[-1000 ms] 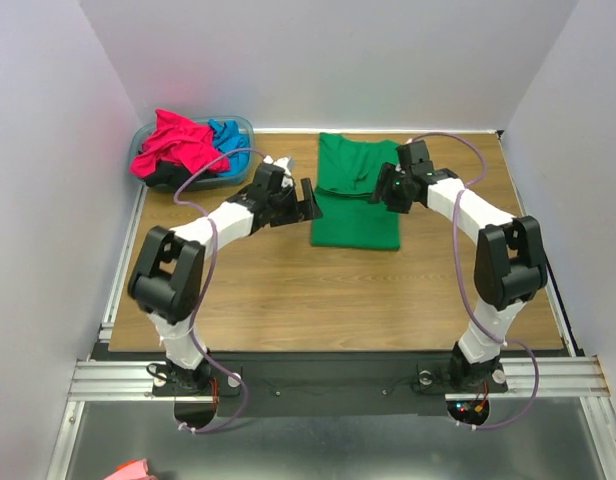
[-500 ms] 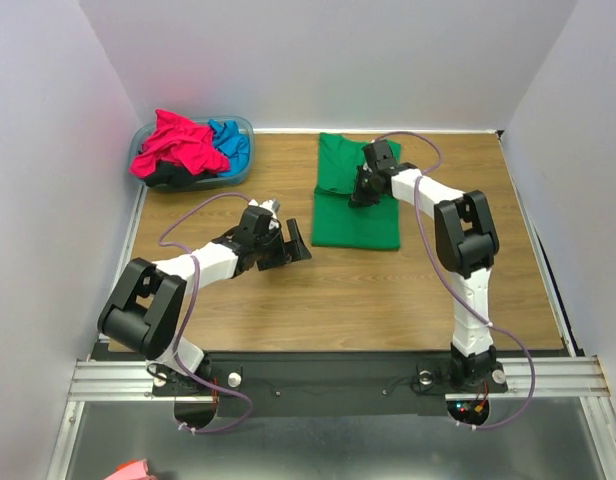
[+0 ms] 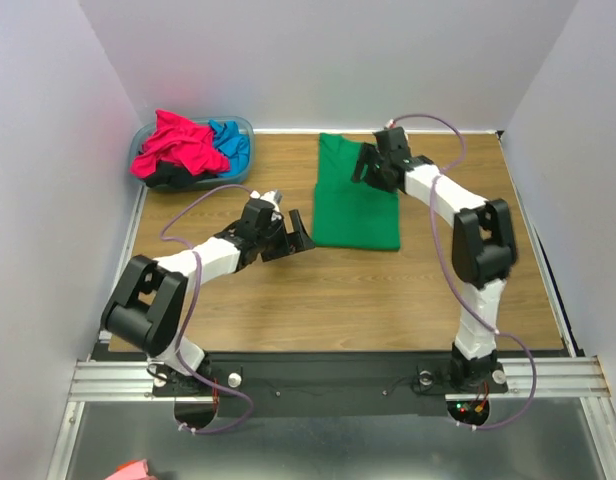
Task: Fold and stack the t-shirts
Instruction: Fold the tshirt
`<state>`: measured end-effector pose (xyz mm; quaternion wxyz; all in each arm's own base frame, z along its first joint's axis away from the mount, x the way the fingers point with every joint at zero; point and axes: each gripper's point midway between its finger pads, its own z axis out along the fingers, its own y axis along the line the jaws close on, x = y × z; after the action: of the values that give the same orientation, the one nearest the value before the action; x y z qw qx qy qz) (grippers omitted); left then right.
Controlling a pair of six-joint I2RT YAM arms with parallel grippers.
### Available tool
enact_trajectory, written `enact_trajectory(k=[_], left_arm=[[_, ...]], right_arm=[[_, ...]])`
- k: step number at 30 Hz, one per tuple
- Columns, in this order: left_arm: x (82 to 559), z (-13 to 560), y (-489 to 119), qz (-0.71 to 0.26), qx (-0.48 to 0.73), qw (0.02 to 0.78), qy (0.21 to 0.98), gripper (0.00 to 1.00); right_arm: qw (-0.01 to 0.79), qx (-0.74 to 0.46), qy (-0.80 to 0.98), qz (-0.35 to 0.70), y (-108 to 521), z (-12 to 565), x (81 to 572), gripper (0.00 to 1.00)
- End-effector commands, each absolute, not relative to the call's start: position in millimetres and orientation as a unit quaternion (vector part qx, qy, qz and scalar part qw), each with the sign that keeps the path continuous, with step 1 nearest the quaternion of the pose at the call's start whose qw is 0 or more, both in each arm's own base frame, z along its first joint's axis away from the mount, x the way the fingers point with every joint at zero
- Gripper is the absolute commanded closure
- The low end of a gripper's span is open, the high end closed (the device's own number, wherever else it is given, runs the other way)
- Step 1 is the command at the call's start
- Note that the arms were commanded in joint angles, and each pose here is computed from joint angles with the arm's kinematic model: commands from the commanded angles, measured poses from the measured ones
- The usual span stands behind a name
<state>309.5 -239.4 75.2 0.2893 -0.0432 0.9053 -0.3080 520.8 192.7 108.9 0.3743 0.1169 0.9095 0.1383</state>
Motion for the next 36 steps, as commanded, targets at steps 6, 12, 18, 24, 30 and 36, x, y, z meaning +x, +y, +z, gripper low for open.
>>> enact_trajectory(k=[6, 12, 18, 24, 30, 36], left_arm=[[350, 86, -274, -0.334, -0.011, 0.302, 0.893, 0.02], [365, 70, -293, -0.342, -0.007, 0.284, 0.896, 0.1], [374, 58, -295, -0.332, -0.018, 0.277, 0.901, 0.28], [368, 43, -297, -0.326, -0.019, 0.262, 0.908, 0.58], [352, 27, -302, -0.321, -0.017, 0.246, 0.915, 0.88], [347, 28, -304, -0.326, -0.016, 0.241, 0.914, 1.0]], right_arm=[[0.345, 0.236, 0.904, 0.091, 111, 101, 368, 0.0], [0.32, 0.261, 0.907, 0.088, 101, 74, 339, 0.03], [0.314, 0.281, 0.9, 0.112, 110, 63, 350, 0.31], [0.278, 0.286, 0.911, 0.107, 115, 33, 353, 0.41], [0.268, 0.286, 0.915, 0.097, 113, 18, 350, 0.59], [0.26, 0.261, 0.923, 0.111, 116, 19, 339, 0.89]])
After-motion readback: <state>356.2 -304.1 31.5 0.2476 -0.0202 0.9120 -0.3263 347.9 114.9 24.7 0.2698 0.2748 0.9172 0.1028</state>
